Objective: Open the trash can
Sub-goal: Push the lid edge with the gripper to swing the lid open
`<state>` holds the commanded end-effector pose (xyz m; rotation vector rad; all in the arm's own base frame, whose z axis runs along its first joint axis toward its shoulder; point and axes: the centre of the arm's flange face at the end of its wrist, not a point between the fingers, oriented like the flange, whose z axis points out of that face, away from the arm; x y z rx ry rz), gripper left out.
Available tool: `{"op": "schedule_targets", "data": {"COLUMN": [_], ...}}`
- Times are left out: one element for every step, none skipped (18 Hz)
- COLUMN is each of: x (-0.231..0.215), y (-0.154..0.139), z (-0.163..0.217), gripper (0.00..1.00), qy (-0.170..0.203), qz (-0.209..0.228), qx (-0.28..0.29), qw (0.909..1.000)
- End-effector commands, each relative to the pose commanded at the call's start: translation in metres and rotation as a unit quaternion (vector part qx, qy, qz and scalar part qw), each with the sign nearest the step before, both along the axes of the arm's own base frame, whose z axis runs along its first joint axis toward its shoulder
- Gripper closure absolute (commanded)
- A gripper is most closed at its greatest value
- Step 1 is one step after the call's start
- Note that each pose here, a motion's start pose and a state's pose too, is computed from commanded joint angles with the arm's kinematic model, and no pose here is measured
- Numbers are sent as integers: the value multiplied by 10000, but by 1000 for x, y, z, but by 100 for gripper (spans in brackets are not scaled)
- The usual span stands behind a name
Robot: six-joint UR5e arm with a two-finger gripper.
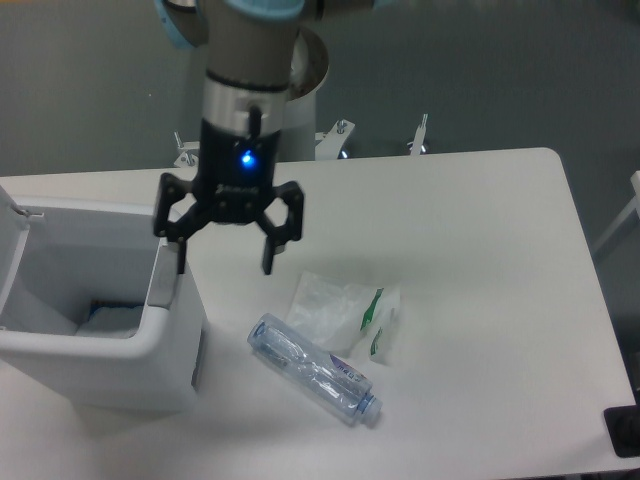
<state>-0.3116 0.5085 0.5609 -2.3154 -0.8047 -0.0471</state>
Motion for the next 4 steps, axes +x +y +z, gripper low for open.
{"op": "schedule_targets", "data": {"x": [-11,-21,-25,-27], "y": [-8,-14,-18,-19], "z": [4,2,2,1], "gripper": [0,0,0,0], "qy": [111,204,289,340], "qz": [84,150,134,84], "qx": [-41,-127,-168,-204], "qw": [9999,9996,9994,9992]}}
